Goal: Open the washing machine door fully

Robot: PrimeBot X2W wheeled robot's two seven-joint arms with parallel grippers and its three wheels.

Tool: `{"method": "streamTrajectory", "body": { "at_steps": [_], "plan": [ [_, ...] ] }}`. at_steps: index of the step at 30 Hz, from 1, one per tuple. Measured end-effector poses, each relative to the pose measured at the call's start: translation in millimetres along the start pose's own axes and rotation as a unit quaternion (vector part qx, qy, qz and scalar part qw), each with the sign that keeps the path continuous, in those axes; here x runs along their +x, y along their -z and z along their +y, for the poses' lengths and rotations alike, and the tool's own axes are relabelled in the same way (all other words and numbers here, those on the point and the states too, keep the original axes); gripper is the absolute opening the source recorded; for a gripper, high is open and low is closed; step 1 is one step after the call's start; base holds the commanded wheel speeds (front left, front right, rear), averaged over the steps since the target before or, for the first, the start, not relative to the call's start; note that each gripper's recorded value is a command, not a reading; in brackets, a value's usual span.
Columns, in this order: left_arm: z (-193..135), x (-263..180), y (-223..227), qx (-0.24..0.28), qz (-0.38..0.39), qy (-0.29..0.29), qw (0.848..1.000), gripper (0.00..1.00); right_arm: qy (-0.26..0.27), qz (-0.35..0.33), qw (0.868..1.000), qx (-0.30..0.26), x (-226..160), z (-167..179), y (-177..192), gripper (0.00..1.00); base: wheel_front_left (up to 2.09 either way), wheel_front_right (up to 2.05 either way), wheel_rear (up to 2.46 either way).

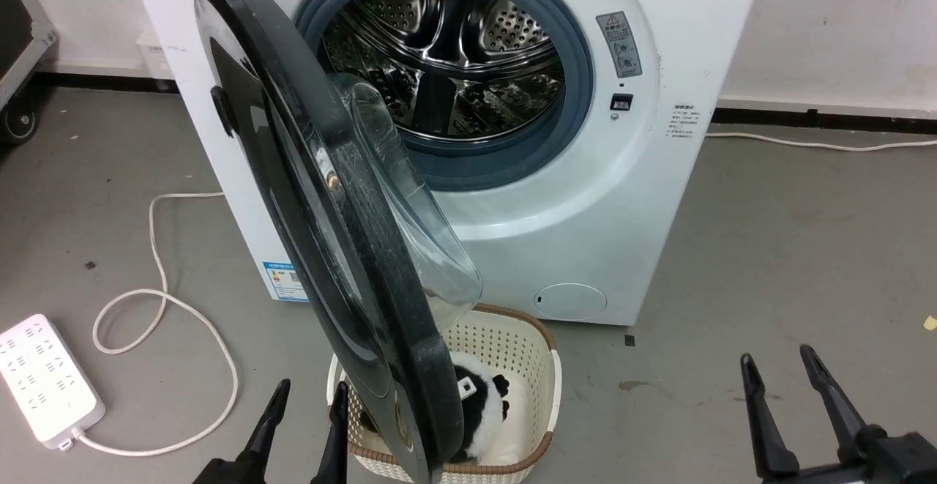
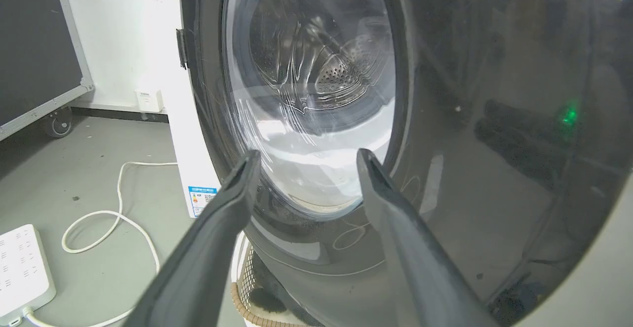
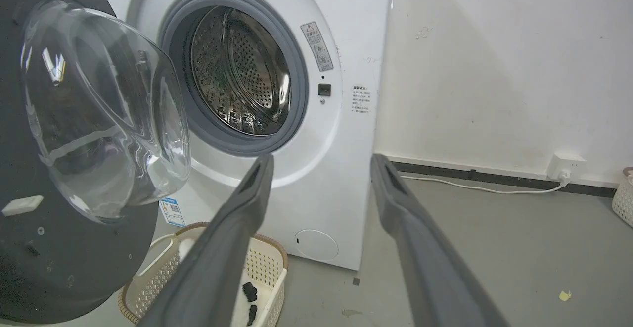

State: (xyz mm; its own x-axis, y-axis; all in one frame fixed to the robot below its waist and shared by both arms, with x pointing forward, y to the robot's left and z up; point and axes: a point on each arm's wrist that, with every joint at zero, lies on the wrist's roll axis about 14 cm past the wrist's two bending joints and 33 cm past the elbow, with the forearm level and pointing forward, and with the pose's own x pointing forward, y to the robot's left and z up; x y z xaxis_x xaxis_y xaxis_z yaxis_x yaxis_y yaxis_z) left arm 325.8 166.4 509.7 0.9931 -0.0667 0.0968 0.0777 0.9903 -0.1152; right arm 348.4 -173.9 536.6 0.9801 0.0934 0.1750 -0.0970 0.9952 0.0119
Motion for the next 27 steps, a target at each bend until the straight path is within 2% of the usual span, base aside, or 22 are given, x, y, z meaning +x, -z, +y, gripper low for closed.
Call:
{"method": "streamTrajectory", "body": {
  "at_steps": [8, 9, 17, 18, 20, 27],
  "plan": [
    [-1, 0, -2, 0.004, -0.003, 0.0, 1.0, 0.99, 0.001, -0.003, 1.0, 0.002, -1, -1, -2, 1.0, 0.0, 0.0, 0.0],
    [-1, 0, -2, 0.004, -0.003, 0.0, 1.0, 0.0, 0.003, -0.003, 1.0, 0.002, -1, -2, -2, 1.0, 0.0, 0.0, 0.0],
    [5, 2, -13, 0.004, -0.021, -0.011, 1.0, 0.0, 0.005, -0.002, 1.0, 0.006, 0, -3, -1, 1.0, 0.0, 0.0, 0.0],
    [21, 5, -36, -0.015, -0.058, -0.045, 0.997, 0.0, 0.007, -0.003, 1.0, 0.005, 0, -4, -1, 1.0, 0.0, 0.0, 0.0],
    [27, 7, -57, -0.013, -0.091, -0.053, 0.994, 0.0, 0.007, -0.004, 1.0, 0.006, 1, -4, -2, 1.0, 0.0, 0.0, 0.0],
    [15, 11, -147, -0.005, -0.232, -0.041, 0.972, 0.0, 0.01, -0.007, 1.0, 0.005, 0, -6, -4, 1.0, 0.0, 0.0, 0.0]
  ]
}}
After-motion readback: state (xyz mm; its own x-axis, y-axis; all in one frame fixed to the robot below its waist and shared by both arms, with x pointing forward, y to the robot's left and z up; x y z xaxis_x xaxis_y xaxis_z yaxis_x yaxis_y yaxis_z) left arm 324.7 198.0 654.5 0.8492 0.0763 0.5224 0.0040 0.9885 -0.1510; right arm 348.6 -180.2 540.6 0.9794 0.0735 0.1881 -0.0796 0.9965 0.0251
